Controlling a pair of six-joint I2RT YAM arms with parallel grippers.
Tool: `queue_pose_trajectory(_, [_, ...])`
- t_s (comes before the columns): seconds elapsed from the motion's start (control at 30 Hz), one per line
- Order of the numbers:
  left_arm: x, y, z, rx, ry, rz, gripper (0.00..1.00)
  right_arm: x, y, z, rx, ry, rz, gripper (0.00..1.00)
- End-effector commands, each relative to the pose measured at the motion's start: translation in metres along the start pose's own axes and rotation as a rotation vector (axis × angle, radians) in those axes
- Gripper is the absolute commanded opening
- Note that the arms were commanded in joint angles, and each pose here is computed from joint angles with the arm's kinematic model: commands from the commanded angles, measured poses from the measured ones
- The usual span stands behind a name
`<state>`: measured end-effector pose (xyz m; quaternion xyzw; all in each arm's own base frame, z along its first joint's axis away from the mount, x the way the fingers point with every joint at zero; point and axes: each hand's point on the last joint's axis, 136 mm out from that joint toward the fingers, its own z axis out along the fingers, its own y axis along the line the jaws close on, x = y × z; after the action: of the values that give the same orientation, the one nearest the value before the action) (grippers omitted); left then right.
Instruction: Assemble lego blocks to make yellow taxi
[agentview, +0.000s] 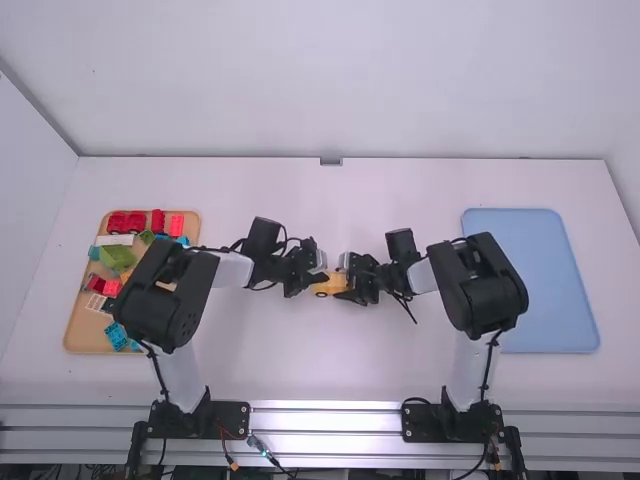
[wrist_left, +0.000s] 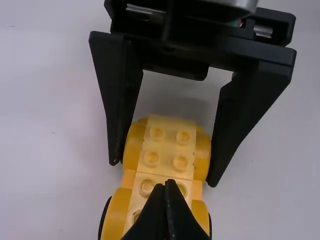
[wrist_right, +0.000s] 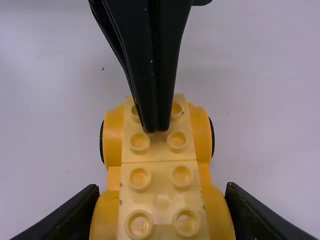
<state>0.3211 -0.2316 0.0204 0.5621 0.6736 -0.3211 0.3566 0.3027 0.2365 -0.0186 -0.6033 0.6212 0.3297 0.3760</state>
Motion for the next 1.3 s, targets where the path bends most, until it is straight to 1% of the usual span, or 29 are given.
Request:
queue_pose_trajectory(0.0, [0.039, 0.004, -0.002, -0.075, 0.172, -0.048, 0.11, 0.001, 0.000, 0.004, -0.006, 0.002, 0.014, 0.65])
queue_pose_trajectory(0.03, [0.023, 0.011, -0.008, -0.096, 0.148, -0.018, 0.17, 0.002, 0.001, 0.004, -0.007, 0.003, 0.015, 0.65])
queue_pose_trajectory(0.07, [0.012, 0.017, -0.013, -0.115, 0.134, 0.001, 0.18, 0.002, 0.001, 0.004, -0.006, 0.005, 0.016, 0.65])
queue_pose_trajectory(0.1, [-0.004, 0.026, -0.022, -0.146, 0.116, 0.028, 0.21, 0.003, 0.001, 0.004, -0.008, 0.008, 0.019, 0.65])
queue_pose_trajectory(0.13, [-0.024, 0.036, -0.036, -0.191, 0.093, 0.063, 0.31, 0.003, 0.001, 0.004, -0.009, 0.007, 0.021, 0.65])
queue_pose_trajectory(0.17, [-0.029, 0.038, -0.040, -0.201, 0.087, 0.072, 0.32, 0.003, 0.001, 0.004, -0.008, 0.008, 0.021, 0.65])
queue_pose_trajectory(0.2, [-0.043, 0.043, -0.052, -0.233, 0.070, 0.094, 0.41, 0.003, 0.002, 0.004, -0.008, 0.008, 0.021, 0.65])
queue_pose_trajectory(0.23, [-0.056, 0.047, -0.065, -0.269, 0.056, 0.115, 0.53, 0.003, 0.001, 0.004, -0.008, 0.008, 0.020, 0.64])
queue_pose_trajectory(0.27, [-0.065, 0.051, -0.075, -0.303, 0.050, 0.126, 0.99, 0.003, 0.002, 0.004, -0.009, 0.008, 0.018, 0.65])
queue_pose_trajectory(0.33, [-0.074, 0.061, -0.093, -0.381, 0.050, 0.128, 0.99, 0.003, 0.001, 0.004, -0.008, 0.009, 0.018, 0.65])
queue_pose_trajectory(0.4, [-0.081, 0.074, -0.121, -0.500, 0.059, 0.087, 0.99, 0.003, 0.001, 0.004, -0.008, 0.008, 0.017, 0.66])
queue_pose_trajectory(0.53, [-0.089, 0.085, -0.160, -0.645, 0.047, -0.029, 0.99, 0.002, 0.001, 0.004, -0.007, 0.007, 0.014, 0.73])
queue_pose_trajectory(0.57, [-0.095, 0.085, -0.171, -0.673, 0.021, -0.062, 0.99, 0.002, 0.001, 0.004, -0.006, 0.007, 0.015, 0.81])
queue_pose_trajectory(0.6, [-0.102, 0.085, -0.183, -0.702, -0.013, -0.101, 0.99, 0.002, 0.001, 0.004, -0.006, 0.006, 0.017, 0.92])
queue_pose_trajectory(0.63, [-0.106, 0.086, -0.193, -0.729, -0.042, -0.140, 0.99, 0.002, 0.001, 0.004, -0.006, 0.005, 0.016, 0.99])
queue_pose_trajectory(0.7, [-0.111, 0.085, -0.208, -0.760, -0.077, -0.186, 0.99, 0.001, -0.001, 0.003, -0.003, 0.004, 0.013, 0.99])
queue_pose_trajectory(0.73, [-0.113, 0.086, -0.221, -0.794, -0.105, -0.222, 0.99, -0.001, -0.004, 0.003, 0.002, 0.005, 0.029, 0.99])
queue_pose_trajectory(0.8, [-0.112, 0.091, -0.237, -0.858, -0.122, -0.279, 0.99, -0.004, -0.011, 0.002, 0.021, 0.016, 0.068, 0.99])
queue_pose_trajectory(0.87, [-0.101, 0.101, -0.264, -0.996, -0.146, -0.419, 0.99, -0.006, -0.023, -0.004, 0.073, 0.065, 0.122, 0.99])
queue_pose_trajectory(0.9, [-0.084, 0.110, -0.292, -1.150, -0.162, -0.561, 0.99, -0.008, -0.026, -0.011, 0.099, 0.123, 0.133, 0.99])
queue_pose_trajectory(0.93, [-0.080, 0.111, -0.297, -1.182, -0.162, -0.587, 0.99, -0.009, -0.026, -0.013, 0.102, 0.137, 0.133, 0.99])
queue_pose_trajectory(1.0, [-0.051, 0.113, -0.331, -1.368, -0.118, -0.711, 0.99, -0.016, -0.030, -0.027, 0.138, 0.233, 0.147, 0.99])
queue_pose_trajectory(1.03, [-0.046, 0.112, -0.336, -1.391, -0.104, -0.733, 0.99, -0.017, -0.031, -0.029, 0.145, 0.250, 0.149, 0.99])
queue_pose_trajectory(1.1, [-0.029, 0.104, -0.353, -1.449, -0.052, -0.834, 0.99, -0.023, -0.034, -0.042, 0.187, 0.334, 0.148, 0.99])
queue_pose_trajectory(1.17, [-0.020, 0.097, -0.367, -1.460, -0.020, -0.927, 0.99, -0.029, -0.036, -0.054, 0.228, 0.397, 0.137, 0.99])
queue_pose_trajectory(1.27, [-0.005, 0.087, -0.394, -1.498, 0.021, -1.080, 0.99, -0.042, -0.040, -0.065, 0.283, 0.442, 0.098, 0.99])
